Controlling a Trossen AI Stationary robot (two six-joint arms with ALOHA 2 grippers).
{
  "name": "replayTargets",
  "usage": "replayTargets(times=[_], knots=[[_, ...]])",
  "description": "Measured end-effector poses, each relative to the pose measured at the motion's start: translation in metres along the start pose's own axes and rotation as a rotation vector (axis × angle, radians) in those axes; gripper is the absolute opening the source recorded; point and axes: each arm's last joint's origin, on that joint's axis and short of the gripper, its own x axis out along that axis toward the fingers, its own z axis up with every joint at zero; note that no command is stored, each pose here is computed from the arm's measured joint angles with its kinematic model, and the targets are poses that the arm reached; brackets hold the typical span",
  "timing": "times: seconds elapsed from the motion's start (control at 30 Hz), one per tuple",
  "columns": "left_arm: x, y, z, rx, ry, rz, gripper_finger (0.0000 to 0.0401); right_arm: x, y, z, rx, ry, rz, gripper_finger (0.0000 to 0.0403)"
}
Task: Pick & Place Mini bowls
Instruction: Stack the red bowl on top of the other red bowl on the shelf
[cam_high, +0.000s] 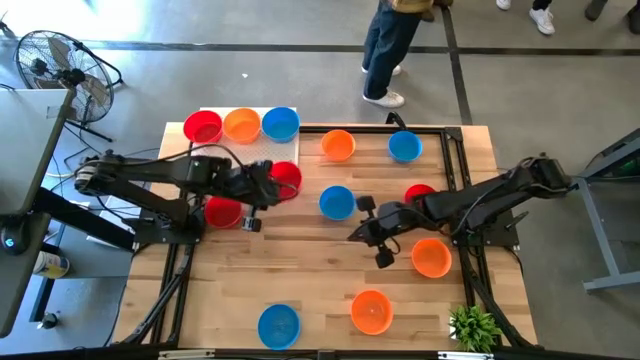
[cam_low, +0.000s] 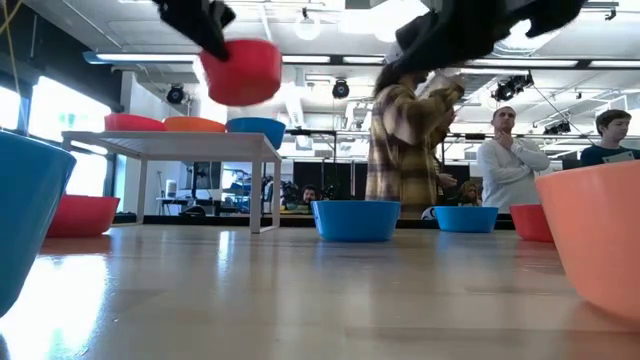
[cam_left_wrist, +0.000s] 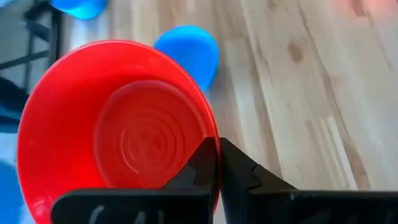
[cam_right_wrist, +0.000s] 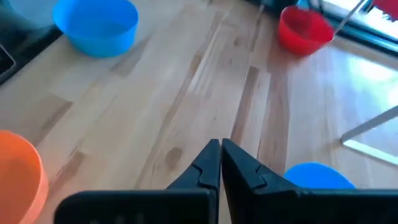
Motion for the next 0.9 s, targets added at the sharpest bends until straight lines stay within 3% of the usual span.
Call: replayTargets(times=[0.17, 0.43, 0.9], knots=[[-0.036, 0.014, 0.012, -0.06, 0.031, 0.099, 0.0, -0.001, 0.001, -0.006, 0.007, -0.006, -0.002, 0.0001], [-0.083, 0.055, 0.007, -0.306, 0.099, 0.27, 0.0, -0.001, 0.001, -0.006, -0.014, -0.009, -0.004, 0.0001], [-0.1, 0.11, -0.039, -0.613, 0.333, 0.479, 0.0, -0.001, 0.001, -0.006, -0.024, -0.009, -0.004, 0.0001]])
